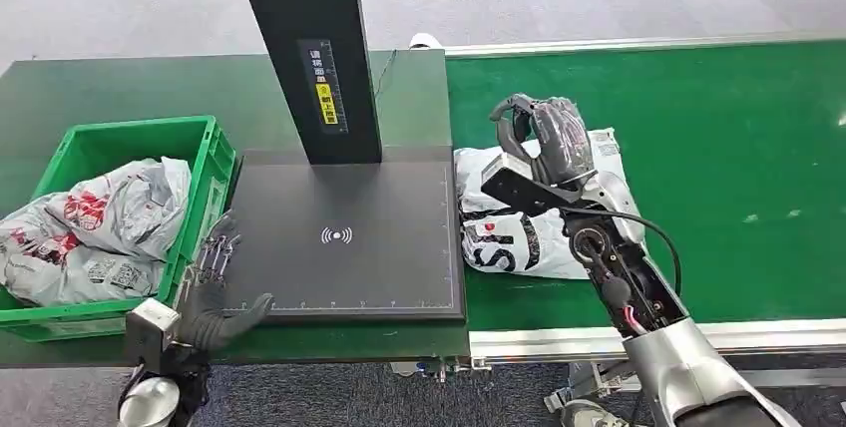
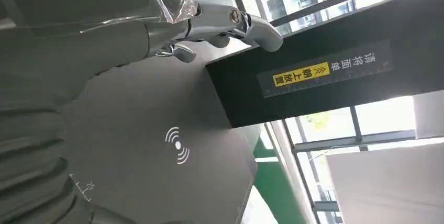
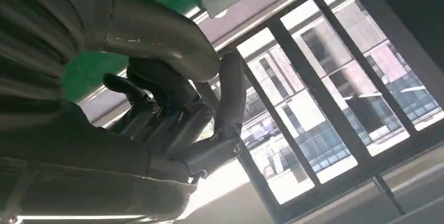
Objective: Moved the parcel from conveyor to table for the left to box.
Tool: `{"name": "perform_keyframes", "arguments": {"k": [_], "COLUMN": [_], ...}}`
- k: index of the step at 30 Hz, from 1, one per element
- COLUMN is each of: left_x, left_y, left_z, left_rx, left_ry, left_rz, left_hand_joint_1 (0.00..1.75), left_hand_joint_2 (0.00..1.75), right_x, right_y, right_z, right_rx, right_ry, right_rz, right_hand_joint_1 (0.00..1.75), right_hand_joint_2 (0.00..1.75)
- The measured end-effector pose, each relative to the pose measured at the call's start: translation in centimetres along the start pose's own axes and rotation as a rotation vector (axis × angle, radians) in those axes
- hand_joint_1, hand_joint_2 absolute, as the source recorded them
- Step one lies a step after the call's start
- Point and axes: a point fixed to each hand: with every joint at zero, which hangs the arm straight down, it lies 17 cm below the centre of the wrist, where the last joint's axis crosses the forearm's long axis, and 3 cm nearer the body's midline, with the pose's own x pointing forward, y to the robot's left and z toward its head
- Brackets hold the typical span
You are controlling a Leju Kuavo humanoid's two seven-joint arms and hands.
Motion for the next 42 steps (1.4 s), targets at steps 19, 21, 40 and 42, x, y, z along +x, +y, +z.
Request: {"name": "perform_keyframes", "arguments": {"k": [19, 21, 40, 42], "left_x": [-0.1, -0.1, -0.4, -0.5], "left_y": [-0.4, -0.4, -0.1, -0.1], "left_z": [-0.4, -0.5, -0.7, -0.7], "left_rx": [-0.011, -0.015, -0.012, -0.012], "left_ry": [-0.006, -0.006, 0.001, 0.003], "left_rz": [0.007, 0.009, 0.012, 0.011], "left_hand_joint_1": [0.0, 0.0, 0.0, 0.0], "left_hand_joint_2": [1.75, 1.75, 1.75, 1.75], "right_x": [11.8, 12.5, 10.7, 10.2], "right_y": [9.4, 10.7, 15.5, 15.2], "right_z": [-1.9, -1.3, -0.7, -0.9], "right_rx": [0.306, 0.354, 0.483, 0.473], "right_ry": [-0.31, -0.33, -0.212, -0.201], "right_rz": [0.028, 0.024, 0.146, 0.162], "right_hand_joint_1": [1.75, 1.75, 1.75, 0.0], "right_hand_joint_2": [1.75, 1.75, 1.75, 1.75]}}
